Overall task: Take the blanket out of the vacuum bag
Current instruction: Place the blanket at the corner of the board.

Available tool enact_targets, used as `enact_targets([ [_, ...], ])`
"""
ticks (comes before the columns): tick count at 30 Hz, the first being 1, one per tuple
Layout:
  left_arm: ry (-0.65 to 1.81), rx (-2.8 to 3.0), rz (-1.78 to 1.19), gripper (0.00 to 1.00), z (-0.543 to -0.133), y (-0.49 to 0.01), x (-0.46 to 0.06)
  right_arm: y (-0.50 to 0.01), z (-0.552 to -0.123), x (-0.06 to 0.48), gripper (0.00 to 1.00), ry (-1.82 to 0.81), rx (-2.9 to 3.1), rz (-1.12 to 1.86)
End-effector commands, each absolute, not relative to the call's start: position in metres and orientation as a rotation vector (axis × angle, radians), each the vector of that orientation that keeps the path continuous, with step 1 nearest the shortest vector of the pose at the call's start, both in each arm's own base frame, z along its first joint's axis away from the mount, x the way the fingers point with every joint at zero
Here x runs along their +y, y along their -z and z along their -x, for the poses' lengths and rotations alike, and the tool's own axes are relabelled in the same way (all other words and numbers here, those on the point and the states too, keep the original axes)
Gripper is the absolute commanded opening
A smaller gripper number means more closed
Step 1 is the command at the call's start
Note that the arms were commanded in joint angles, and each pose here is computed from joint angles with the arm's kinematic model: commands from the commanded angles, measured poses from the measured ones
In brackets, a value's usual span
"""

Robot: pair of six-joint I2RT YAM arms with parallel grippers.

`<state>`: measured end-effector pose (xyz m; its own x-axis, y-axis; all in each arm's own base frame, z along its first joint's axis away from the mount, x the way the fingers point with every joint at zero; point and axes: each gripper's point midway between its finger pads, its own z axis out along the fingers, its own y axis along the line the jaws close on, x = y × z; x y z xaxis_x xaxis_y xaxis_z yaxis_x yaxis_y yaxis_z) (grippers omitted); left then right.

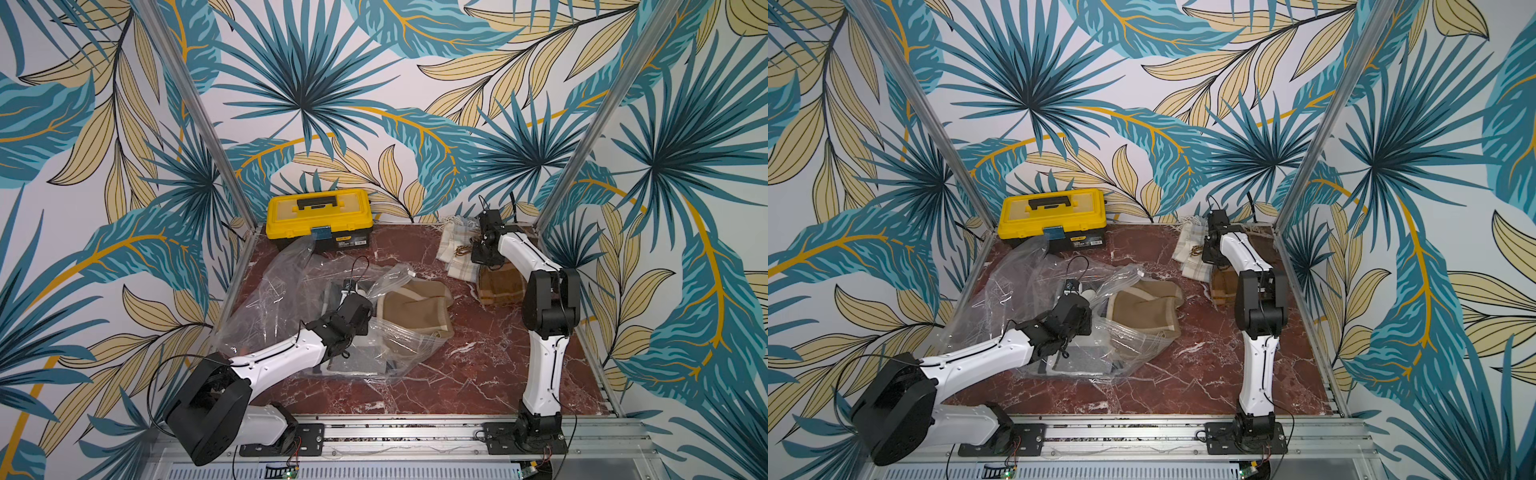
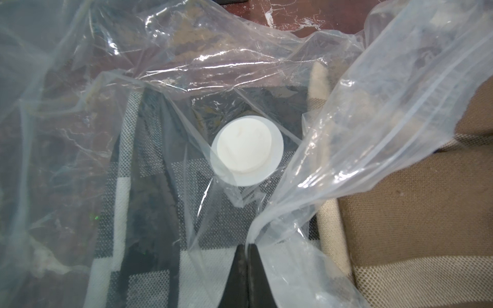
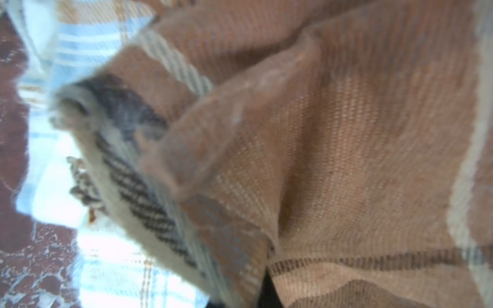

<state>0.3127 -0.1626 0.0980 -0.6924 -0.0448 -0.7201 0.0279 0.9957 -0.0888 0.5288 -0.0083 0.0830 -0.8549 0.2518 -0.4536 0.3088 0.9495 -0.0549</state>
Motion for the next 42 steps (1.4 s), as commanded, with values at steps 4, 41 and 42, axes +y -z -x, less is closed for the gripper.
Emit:
enact_targets([
  [4,0.115,2.343,0.017,0.00,-0.311,-0.093,-0.160,-0.088,-0.523,0.001,0.00,0.113,2.667,-0.395],
  [41,0.122,2.366,0.008,0.00,-0.312,-0.083,-0.165,-0.094,-0.528,0.005,0.33,-0.018,2.661,-0.369],
  [42,0.124,2.365,0.007,0.00,-0.312,-0.084,-0.165,-0.093,-0.531,0.006,0.40,-0.034,2.658,-0.359],
])
